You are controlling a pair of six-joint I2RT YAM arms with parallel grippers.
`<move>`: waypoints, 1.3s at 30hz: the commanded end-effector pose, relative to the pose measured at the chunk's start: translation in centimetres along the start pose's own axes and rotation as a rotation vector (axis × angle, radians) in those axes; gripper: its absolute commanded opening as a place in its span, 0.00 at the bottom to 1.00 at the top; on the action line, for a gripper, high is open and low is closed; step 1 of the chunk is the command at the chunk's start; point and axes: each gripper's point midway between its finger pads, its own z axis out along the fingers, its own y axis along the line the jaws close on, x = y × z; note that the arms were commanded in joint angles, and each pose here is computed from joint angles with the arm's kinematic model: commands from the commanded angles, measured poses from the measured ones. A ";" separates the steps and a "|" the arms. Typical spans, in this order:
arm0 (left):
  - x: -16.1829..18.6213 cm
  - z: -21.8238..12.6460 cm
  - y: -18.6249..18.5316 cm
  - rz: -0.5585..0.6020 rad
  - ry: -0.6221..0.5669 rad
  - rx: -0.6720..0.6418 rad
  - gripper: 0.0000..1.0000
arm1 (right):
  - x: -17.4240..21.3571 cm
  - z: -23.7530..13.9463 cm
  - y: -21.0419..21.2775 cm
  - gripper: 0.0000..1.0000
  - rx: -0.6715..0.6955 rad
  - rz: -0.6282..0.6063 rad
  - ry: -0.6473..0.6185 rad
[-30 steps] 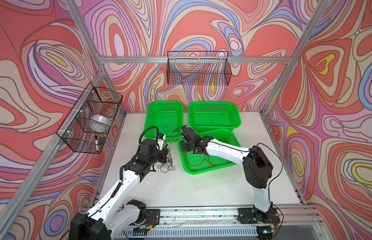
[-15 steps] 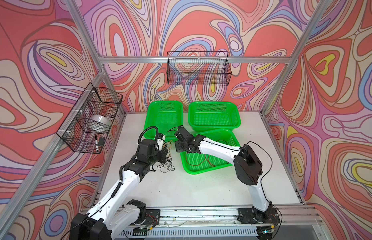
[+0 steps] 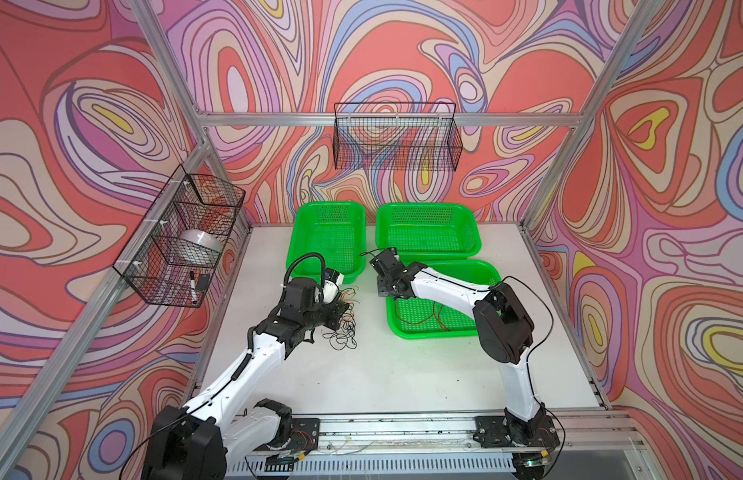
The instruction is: Untangle the cables
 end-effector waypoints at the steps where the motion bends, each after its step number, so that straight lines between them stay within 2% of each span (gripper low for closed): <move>1: -1.1 1.1 -1.7 0.061 -0.023 0.056 0.00 | -1.8 -2.0 -2.2 0.60 0.017 -0.013 -0.053; 5: -1.0 3.1 -1.9 0.044 -0.013 0.049 0.01 | -2.6 -3.4 -2.9 0.62 0.018 -0.109 -0.076; 7: -1.1 4.2 -2.1 0.045 -0.013 0.033 0.03 | -3.1 -4.0 -4.2 0.63 0.037 -0.106 -0.073; 8: -1.2 4.9 -2.2 0.044 -0.009 0.021 0.08 | -3.5 -4.4 -4.7 0.64 0.029 -0.102 -0.073; 11: -1.4 6.5 -2.3 0.030 0.004 -0.015 0.40 | -5.1 -6.6 -4.7 0.64 -0.034 -0.137 -0.122; 14: -2.4 7.0 -2.9 0.022 -0.009 -0.054 0.58 | -6.0 -8.4 -3.9 0.65 -0.094 -0.195 -0.146; 15: -2.7 7.1 -3.3 0.027 -0.011 -0.067 0.68 | -6.1 -8.8 -3.6 0.65 -0.108 -0.215 -0.144; 17: -3.1 7.0 -3.6 0.024 -0.004 -0.111 0.74 | -6.2 -9.2 -3.6 0.65 -0.117 -0.239 -0.137; 21: -3.2 5.6 -3.0 -0.039 0.021 -0.229 0.77 | -6.0 -9.8 -3.7 0.66 -0.160 -0.251 -0.124; 22: -3.3 5.2 -2.9 -0.041 0.015 -0.244 0.86 | -6.0 -9.7 -3.7 0.65 -0.169 -0.250 -0.121; 23: -3.3 4.6 -2.7 -0.045 0.011 -0.264 0.99 | -6.0 -9.5 -3.7 0.66 -0.178 -0.250 -0.120; 27: -2.7 3.1 -1.7 -0.034 0.036 -0.334 1.00 | -6.1 -8.8 -3.1 0.65 -0.193 -0.236 -0.104; 29: -2.7 3.1 -1.4 -0.015 0.036 -0.348 1.00 | -6.4 -8.6 -3.1 0.65 -0.192 -0.203 -0.110; 33: -2.0 3.4 -0.9 -0.013 0.110 -0.386 1.00 | -6.7 -9.0 -2.9 0.65 -0.195 -0.186 -0.103; 39: -2.1 4.8 -3.2 -0.057 0.112 -0.245 0.99 | -7.4 -10.6 -1.7 0.63 -0.232 -0.201 -0.091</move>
